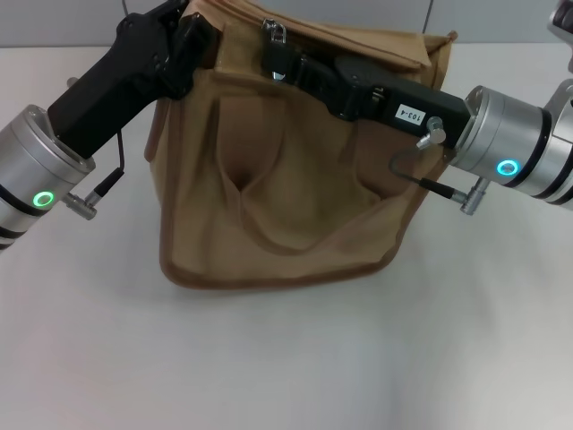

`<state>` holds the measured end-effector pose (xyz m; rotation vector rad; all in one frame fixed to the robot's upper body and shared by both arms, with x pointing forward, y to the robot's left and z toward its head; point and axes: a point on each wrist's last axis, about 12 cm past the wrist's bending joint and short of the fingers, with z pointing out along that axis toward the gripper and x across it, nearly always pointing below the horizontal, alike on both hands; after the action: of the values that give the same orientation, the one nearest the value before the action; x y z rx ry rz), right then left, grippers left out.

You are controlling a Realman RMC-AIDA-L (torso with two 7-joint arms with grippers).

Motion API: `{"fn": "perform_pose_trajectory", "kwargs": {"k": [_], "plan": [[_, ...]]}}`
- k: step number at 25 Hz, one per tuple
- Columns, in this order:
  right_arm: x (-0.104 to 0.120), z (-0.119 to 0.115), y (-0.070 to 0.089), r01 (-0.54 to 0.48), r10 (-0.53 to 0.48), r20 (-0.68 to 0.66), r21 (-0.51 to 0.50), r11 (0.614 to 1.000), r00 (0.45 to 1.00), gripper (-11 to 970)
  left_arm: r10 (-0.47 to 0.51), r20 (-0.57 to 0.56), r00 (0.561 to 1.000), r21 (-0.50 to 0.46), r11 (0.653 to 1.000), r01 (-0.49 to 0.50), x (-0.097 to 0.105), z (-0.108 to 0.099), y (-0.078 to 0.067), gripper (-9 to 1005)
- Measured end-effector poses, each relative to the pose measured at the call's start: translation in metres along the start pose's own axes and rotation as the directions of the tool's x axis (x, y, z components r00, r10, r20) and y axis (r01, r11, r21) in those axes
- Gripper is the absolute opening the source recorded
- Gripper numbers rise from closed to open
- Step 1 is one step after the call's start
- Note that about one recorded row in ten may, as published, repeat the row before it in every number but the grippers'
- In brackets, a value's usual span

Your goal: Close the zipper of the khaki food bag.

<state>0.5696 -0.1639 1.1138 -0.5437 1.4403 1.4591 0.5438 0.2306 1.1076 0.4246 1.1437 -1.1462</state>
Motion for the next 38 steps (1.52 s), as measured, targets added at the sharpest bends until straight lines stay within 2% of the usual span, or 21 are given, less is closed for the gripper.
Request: {"fn": "perform_pose_trajectory", "kwargs": {"k": [13, 24, 28, 32, 35, 38], "plan": [[0.008, -0.025, -0.002, -0.048, 0.047, 0.018, 0.061, 0.997, 0.999, -1, 0.019, 0.030, 0.999, -0.067, 0.998, -0.017, -0.005, -0.015, 0.004, 22], [0.009, -0.069, -0.002, -0.081, 0.068, 0.088, 0.149, 0.986, 0.994, -2, 0.063, 0.065, 0.996, -0.187, 0.981, -0.050, -0.011, -0.041, 0.009, 21], [0.008, -0.073, 0.002, -0.017, 0.003, 0.103, 0.132, 0.991, 0.995, -2, 0.066, 0.059, 0.996, -0.201, 0.978, -0.053, -0.011, -0.044, 0.010, 22], [0.011, -0.077, 0.012, 0.139, -0.156, 0.144, 0.121, 0.983, 0.977, -2, 0.103, 0.040, 0.994, -0.204, 0.975, -0.093, -0.007, -0.043, 0.009, 23], [0.012, -0.079, 0.012, 0.149, -0.170, 0.156, 0.138, 0.979, 0.973, -2, 0.124, 0.025, 0.992, -0.210, 0.971, -0.116, -0.003, -0.043, 0.008, 28], [0.013, -0.080, 0.011, 0.148, -0.170, 0.159, 0.145, 0.978, 0.972, 144, 0.106, 0.013, 0.994, -0.230, 0.968, -0.100, 0.000, -0.045, 0.009, 46]]}}
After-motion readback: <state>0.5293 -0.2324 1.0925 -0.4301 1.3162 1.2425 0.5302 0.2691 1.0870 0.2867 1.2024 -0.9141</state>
